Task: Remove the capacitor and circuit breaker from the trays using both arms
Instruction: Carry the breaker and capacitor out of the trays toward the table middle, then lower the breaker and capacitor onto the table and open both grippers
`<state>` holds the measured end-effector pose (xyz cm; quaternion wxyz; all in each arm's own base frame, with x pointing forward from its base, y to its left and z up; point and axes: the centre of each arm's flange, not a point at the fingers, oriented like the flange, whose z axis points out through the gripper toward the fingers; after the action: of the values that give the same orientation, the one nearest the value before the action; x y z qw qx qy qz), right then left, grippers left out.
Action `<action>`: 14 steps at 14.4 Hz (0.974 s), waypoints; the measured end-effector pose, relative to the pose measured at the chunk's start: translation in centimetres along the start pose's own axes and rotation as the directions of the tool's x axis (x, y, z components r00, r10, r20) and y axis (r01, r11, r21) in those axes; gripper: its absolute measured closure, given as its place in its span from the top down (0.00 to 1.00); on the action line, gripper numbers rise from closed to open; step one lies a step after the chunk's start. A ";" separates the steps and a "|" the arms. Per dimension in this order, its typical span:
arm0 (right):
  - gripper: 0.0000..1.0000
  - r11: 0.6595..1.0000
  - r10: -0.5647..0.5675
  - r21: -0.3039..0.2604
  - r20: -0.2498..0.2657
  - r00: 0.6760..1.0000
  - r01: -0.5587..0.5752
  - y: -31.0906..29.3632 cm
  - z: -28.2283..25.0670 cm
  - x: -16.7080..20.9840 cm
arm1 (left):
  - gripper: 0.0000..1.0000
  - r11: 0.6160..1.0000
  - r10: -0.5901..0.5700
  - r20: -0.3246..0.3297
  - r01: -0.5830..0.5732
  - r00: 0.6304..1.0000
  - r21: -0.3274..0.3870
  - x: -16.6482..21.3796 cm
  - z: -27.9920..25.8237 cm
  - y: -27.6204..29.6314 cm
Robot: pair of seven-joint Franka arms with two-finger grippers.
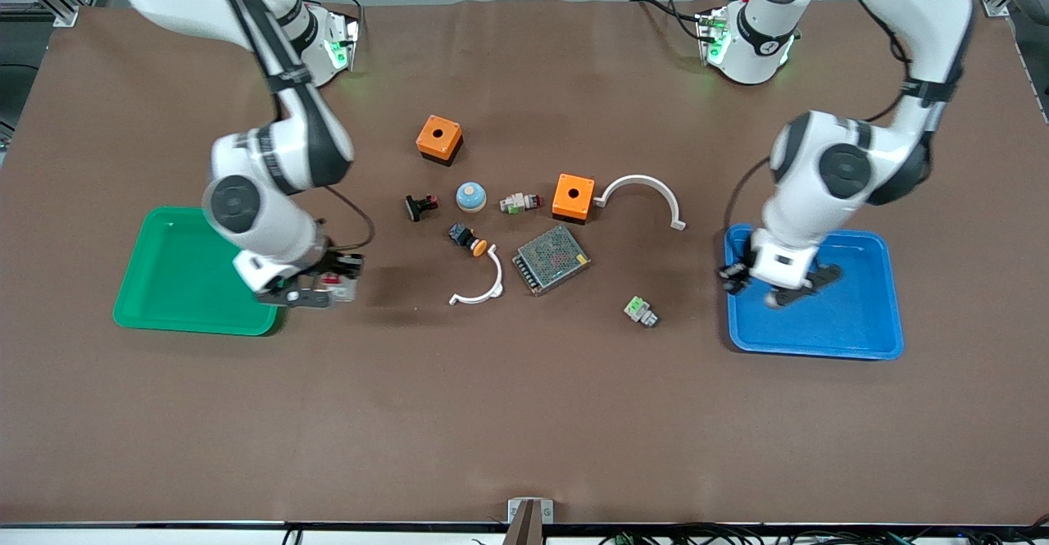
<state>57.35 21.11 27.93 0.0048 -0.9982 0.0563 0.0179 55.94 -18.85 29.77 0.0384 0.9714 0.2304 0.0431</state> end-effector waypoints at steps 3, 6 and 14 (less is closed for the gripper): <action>0.40 0.999 0.046 0.017 -0.028 0.999 -0.045 -4.9 3.6 -1.9 | 0.34 0.995 -0.097 0.041 0.096 0.994 0.022 -6.0 2.0 4.1; 0.40 0.998 0.060 0.029 -0.033 0.998 -0.059 -7.5 6.3 -3.3 | 0.34 0.989 -0.143 0.077 0.139 0.987 0.050 -10.4 4.8 6.4; 0.40 0.997 0.068 0.028 -0.033 0.997 -0.067 -10.9 7.3 -4.8 | 0.34 0.983 -0.170 0.117 0.161 0.978 0.085 -14.6 10.3 7.2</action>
<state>53.56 32.55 20.90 0.0167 -0.9958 0.0904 0.0003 47.19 -32.36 19.30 0.0196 0.9503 0.3093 -0.0291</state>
